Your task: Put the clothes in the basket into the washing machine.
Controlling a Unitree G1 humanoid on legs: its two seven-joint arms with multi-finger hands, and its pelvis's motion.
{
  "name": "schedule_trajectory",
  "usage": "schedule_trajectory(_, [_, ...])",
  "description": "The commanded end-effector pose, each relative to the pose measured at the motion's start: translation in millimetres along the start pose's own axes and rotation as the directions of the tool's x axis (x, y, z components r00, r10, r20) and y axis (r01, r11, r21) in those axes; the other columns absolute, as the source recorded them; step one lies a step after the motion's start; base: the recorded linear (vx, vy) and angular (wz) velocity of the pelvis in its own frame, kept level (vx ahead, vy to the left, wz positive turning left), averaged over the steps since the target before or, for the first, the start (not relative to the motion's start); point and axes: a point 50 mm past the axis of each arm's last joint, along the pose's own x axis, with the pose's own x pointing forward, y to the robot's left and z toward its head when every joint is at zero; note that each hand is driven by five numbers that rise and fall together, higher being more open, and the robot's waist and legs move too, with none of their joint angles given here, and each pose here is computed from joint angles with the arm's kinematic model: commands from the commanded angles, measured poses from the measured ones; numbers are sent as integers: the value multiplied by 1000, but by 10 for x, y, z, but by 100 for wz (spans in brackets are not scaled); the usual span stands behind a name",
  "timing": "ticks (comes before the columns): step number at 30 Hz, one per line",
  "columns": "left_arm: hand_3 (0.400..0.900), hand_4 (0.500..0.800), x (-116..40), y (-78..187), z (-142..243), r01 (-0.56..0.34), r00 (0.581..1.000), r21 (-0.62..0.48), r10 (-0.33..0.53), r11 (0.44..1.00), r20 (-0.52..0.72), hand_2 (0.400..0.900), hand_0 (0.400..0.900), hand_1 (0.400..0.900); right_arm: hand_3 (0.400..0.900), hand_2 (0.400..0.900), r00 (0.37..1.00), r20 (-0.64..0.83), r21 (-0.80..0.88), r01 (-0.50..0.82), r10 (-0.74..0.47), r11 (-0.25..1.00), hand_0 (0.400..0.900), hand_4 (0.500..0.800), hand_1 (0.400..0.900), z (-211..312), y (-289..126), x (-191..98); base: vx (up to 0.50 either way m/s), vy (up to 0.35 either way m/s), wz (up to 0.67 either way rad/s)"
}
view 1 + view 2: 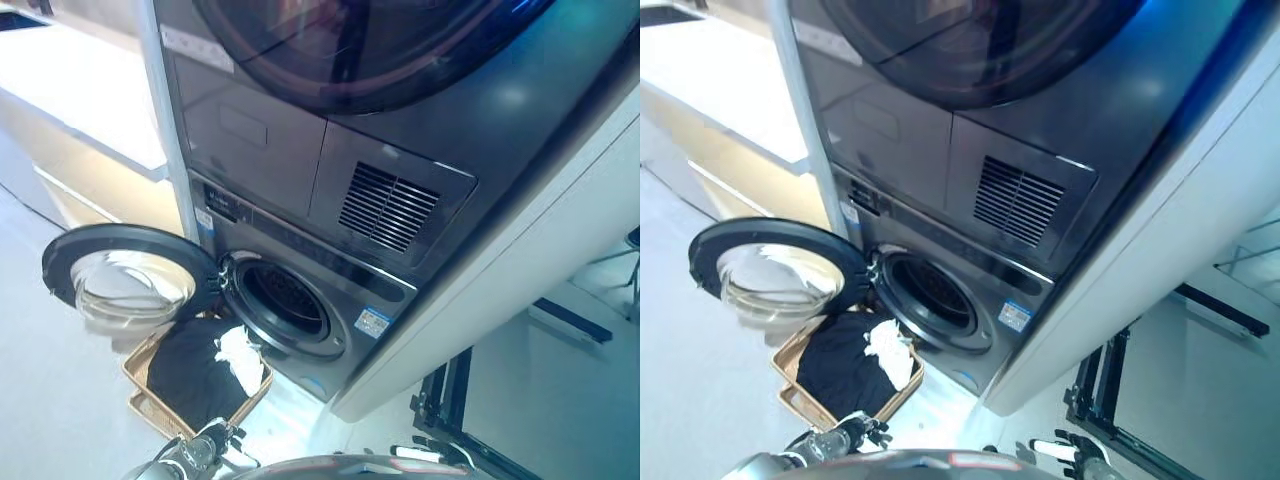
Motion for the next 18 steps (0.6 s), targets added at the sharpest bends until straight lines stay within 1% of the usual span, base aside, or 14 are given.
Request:
schedule_trajectory(1, [900, 800, -1, 412, 391, -97, 994, 252, 81, 963, 74, 900, 900, 900, 900, 900, 987, 35, 28, 157, -158, 987, 900, 800, 900, 239, -550, -59, 50, -36, -4])
schedule_trajectory(2, [900, 800, -12, 506, 494, -124, 990, 308, 99, 943, 96, 900, 900, 900, 900, 900, 984, 48, 49, 171, -174, 984, 900, 800, 900, 270, -615, -73, -6, -70, 7])
schedule_trajectory(3, [900, 800, -40, 656, 638, -175, 982, 385, 132, 906, 135, 900, 900, 900, 900, 900, 979, 62, 68, 191, -195, 979, 900, 800, 900, 307, -695, -93, -123, -74, 15])
schedule_trajectory(4, [900, 800, -75, 793, 802, -230, 969, 408, 168, 883, 183, 900, 900, 900, 900, 900, 973, 89, 88, 205, -213, 975, 900, 800, 900, 386, -753, -104, -247, -87, 28])
schedule_trajectory(5, [900, 800, -131, 950, 997, -298, 948, 430, 210, 852, 239, 900, 900, 900, 900, 900, 964, 119, 118, 225, -239, 967, 900, 800, 900, 481, -822, -121, -353, -95, 33])
schedule_trajectory(7, [900, 800, -307, 1341, 1312, -436, 893, 445, 314, 782, 324, 900, 900, 900, 900, 900, 937, 169, 180, 277, -307, 944, 900, 800, 900, 644, -1029, -190, -358, -91, 30])
schedule_trajectory(9, [900, 800, -475, 1641, 1490, -532, 844, 471, 393, 704, 365, 900, 900, 900, 900, 900, 911, 190, 232, 320, -365, 919, 900, 800, 900, 735, -1201, -259, -126, -79, 17])
schedule_trajectory(11, [900, 800, -621, 1868, 1583, -596, 802, 474, 450, 648, 392, 900, 900, 900, 900, 900, 897, 195, 263, 343, -398, 902, 900, 800, 900, 766, -1276, -292, -7, -63, 6])
schedule_trajectory(14, [900, 800, -844, 2154, 1709, -682, 731, 497, 521, 536, 442, 900, 900, 900, 900, 900, 875, 226, 309, 354, -429, 883, 900, 800, 900, 859, -1330, -323, -24, -21, -17])
schedule_trajectory(18, [900, 800, -1103, 2451, 1784, -746, 653, 537, 594, 394, 470, 900, 900, 900, 900, 900, 838, 257, 383, 369, -481, 847, 900, 800, 900, 961, -1458, -396, -32, -18, -19])
